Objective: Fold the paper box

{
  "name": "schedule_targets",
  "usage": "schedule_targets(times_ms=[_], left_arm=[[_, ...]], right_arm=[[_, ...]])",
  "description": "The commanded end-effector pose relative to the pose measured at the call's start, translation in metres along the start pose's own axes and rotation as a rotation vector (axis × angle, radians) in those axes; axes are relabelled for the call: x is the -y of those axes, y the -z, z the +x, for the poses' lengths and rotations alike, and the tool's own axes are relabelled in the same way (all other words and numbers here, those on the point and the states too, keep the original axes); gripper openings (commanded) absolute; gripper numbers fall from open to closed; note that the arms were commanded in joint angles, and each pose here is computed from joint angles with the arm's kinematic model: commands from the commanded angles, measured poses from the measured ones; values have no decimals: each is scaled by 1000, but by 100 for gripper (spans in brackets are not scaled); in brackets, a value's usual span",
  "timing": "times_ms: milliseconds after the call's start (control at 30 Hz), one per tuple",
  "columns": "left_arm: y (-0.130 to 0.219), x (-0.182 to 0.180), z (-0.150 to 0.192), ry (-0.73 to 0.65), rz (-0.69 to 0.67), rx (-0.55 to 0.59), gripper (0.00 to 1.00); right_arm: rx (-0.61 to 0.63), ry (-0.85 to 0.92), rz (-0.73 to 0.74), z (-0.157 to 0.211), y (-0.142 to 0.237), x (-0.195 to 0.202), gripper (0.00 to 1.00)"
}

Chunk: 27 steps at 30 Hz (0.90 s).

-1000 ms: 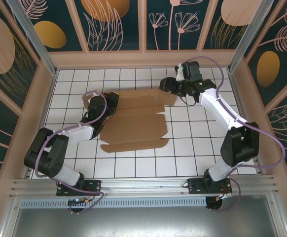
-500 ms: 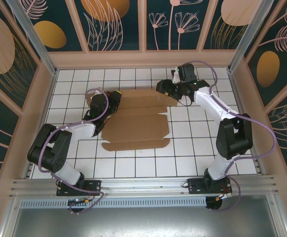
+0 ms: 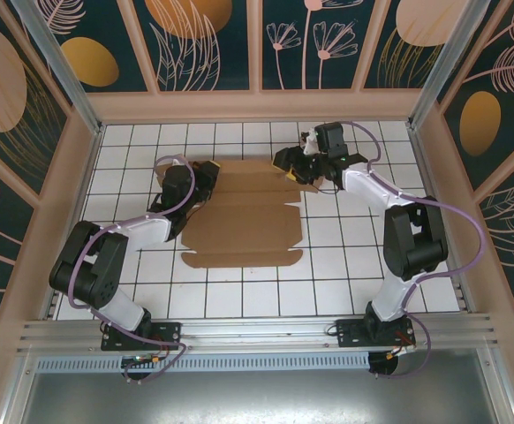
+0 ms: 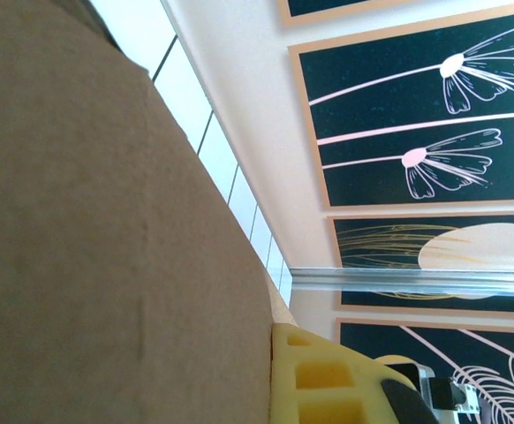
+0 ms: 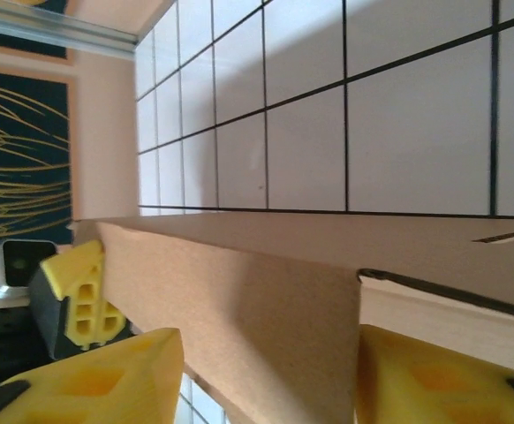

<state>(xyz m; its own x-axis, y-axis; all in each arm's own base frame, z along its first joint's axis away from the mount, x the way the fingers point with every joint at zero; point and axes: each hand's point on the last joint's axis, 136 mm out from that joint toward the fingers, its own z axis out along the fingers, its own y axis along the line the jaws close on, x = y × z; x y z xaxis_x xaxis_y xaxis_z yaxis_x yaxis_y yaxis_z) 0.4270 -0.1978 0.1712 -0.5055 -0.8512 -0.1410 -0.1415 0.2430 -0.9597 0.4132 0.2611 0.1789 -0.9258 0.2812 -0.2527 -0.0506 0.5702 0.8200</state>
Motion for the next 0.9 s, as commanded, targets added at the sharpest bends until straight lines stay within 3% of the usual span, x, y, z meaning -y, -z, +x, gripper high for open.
schedule_targets(times_ms=[0, 100, 233, 400, 500, 700, 867], left_arm=[[-3, -24, 8, -2, -84, -38, 0], [-3, -26, 8, -3, -92, -36, 0], [-3, -32, 2, 2, -117, -22, 0], [-13, -31, -10, 8, -168, -6, 0], [-24, -25, -15, 8, -169, -19, 0], [-40, -30, -18, 50, -177, -45, 0], [-48, -39, -21, 102, -175, -64, 0]], right_arm=[[-8, -58, -129, -5, -3, -14, 42], [-8, -49, -108, -6, -4, -11, 39], [57, 21, 47, -17, 12, 10, 57], [210, 184, 218, -26, 55, 25, 67], [224, 231, 253, -13, 67, 37, 66], [165, 254, 301, 17, 59, 75, 53], [90, 210, 315, 30, 30, 107, 59]])
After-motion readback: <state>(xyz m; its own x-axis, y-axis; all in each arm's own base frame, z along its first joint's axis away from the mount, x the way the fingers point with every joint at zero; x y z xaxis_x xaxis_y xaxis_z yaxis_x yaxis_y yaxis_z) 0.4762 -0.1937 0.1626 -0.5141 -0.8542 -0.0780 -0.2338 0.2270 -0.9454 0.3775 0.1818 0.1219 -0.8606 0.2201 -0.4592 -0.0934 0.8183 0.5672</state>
